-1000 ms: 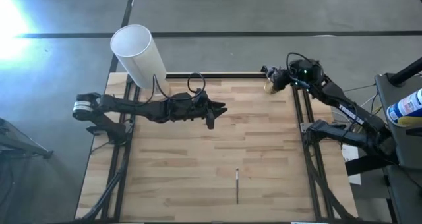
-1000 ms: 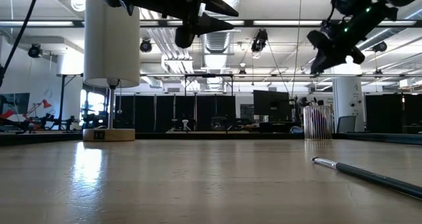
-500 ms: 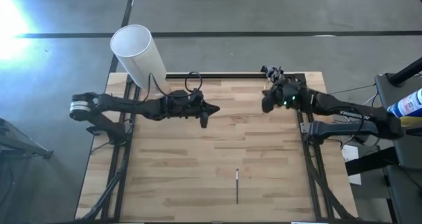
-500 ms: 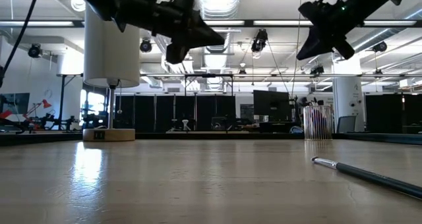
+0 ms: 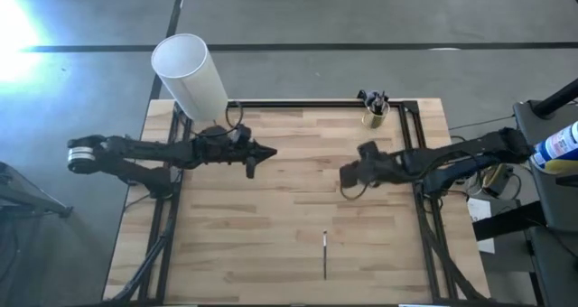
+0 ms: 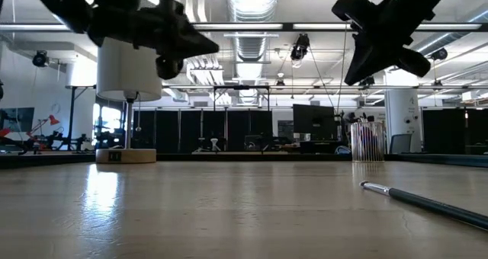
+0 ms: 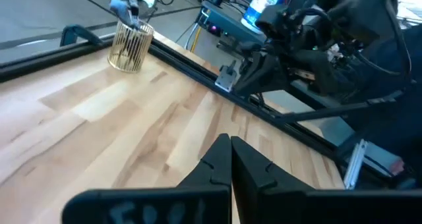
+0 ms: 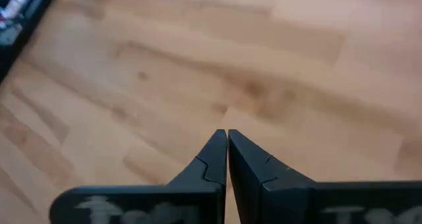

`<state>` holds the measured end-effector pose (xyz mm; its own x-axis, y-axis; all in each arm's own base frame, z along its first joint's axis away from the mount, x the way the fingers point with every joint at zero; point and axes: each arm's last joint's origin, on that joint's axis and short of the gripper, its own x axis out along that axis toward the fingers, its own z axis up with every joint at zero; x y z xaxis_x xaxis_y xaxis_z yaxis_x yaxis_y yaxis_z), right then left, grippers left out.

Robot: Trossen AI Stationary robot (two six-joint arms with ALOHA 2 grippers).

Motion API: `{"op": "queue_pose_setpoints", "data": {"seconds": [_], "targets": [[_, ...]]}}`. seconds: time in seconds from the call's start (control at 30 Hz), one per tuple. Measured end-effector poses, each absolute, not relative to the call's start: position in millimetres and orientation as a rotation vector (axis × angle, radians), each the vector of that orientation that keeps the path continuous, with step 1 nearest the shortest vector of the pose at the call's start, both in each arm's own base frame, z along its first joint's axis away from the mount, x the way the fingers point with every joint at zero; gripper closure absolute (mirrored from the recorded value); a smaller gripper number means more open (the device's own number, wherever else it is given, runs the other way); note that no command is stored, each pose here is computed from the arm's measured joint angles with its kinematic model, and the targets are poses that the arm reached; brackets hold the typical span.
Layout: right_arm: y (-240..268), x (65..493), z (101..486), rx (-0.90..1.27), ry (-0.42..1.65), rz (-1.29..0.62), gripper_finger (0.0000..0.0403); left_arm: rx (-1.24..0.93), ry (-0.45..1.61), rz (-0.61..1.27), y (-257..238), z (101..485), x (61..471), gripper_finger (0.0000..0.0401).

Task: Put items in baskets/containers
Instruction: Put the eyeshadow brush into the yellow container

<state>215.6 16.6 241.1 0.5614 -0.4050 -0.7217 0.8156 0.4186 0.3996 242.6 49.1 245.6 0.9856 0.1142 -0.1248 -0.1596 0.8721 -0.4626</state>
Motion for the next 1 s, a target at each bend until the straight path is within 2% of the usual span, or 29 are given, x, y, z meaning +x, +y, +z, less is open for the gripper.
{"op": "queue_pose_setpoints", "data": {"seconds": [0.4,0.67,0.8,1.0], "targets": [[95.9,268.3,233.9,1.018,0.747,-0.840,0.0385,-0.516,0.098,0.142,41.2,219.0,206.6,0.0401],[126.8,316.3,202.3,1.149,1.014,-0.890,0.0323,-0.504,0.127,0.112,38.9,210.1,200.8,0.0401],[136.7,331.9,183.4,1.215,1.126,-0.974,0.0292,-0.505,0.135,0.099,38.3,207.8,200.0,0.0401],[144.7,347.2,165.5,1.242,1.157,-1.024,0.0274,-0.495,0.146,0.062,37.2,207.2,199.8,0.0401]]}}
